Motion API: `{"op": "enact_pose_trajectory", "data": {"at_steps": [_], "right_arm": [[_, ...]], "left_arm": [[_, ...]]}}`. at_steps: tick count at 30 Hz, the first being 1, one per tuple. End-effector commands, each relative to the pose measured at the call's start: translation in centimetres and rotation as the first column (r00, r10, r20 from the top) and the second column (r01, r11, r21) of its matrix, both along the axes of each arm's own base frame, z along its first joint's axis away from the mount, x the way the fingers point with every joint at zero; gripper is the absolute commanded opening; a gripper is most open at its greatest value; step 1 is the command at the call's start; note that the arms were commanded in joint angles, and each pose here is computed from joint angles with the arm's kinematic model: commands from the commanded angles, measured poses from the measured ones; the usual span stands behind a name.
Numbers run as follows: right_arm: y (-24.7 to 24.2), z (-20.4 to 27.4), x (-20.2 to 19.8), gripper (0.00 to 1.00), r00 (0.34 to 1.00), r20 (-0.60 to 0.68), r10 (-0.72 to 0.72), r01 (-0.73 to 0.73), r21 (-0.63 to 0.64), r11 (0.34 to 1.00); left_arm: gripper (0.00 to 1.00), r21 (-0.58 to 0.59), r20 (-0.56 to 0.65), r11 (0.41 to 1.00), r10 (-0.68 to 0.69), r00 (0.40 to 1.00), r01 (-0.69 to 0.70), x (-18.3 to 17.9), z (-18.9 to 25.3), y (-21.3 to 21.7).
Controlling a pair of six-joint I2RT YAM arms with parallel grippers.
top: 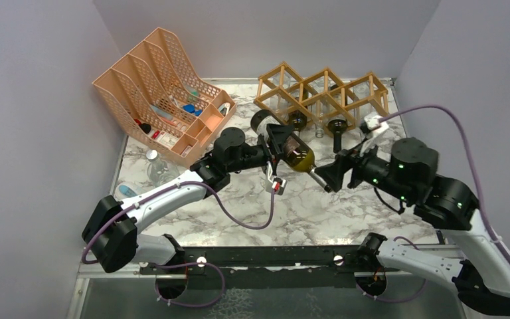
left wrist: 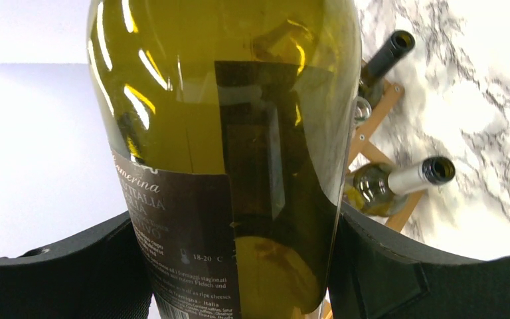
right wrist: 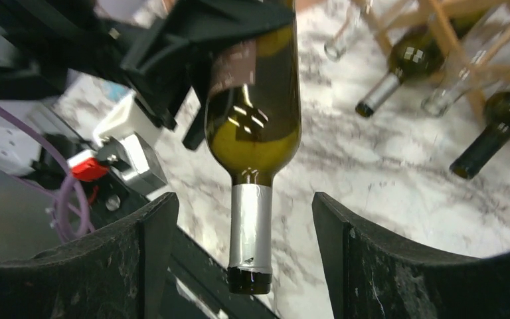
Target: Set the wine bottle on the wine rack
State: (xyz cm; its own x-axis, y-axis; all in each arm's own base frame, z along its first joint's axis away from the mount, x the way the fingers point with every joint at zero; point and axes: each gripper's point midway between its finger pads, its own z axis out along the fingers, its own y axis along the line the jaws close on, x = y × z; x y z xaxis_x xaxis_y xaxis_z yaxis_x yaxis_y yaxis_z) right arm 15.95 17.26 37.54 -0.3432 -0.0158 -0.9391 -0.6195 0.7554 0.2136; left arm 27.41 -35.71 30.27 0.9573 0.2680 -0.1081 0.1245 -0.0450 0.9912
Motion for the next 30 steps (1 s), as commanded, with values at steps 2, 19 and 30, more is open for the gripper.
{"op": "enact_pose_trajectory", "data": {"at_steps": [2, 19, 30], "right_arm": [[1.1, -5.8, 0.1, 0.76, 0.988, -0.153, 0.005, -0.023, -0.116, 0.993], [4.5, -13.3, 1.2, 0.58, 0.951, -0.309, 0.026, -0.091, -0.198, 0.976], [4.9, -15.2, 1.6, 0.21, 0.938, -0.346, -0.002, -0.080, -0.223, 0.971]], "left_arm": [[0.00, 0.005, 0.229, 1.000, 0.023, 0.973, -0.025, 0.3, 3.8, 0.3], [0.00, 0.034, 0.253, 0.999, -0.007, 0.967, -0.002, -0.7, 3.2, -0.4], [0.00, 0.024, 0.212, 1.000, 0.004, 0.977, -0.010, -0.6, 3.4, -0.5]]}}
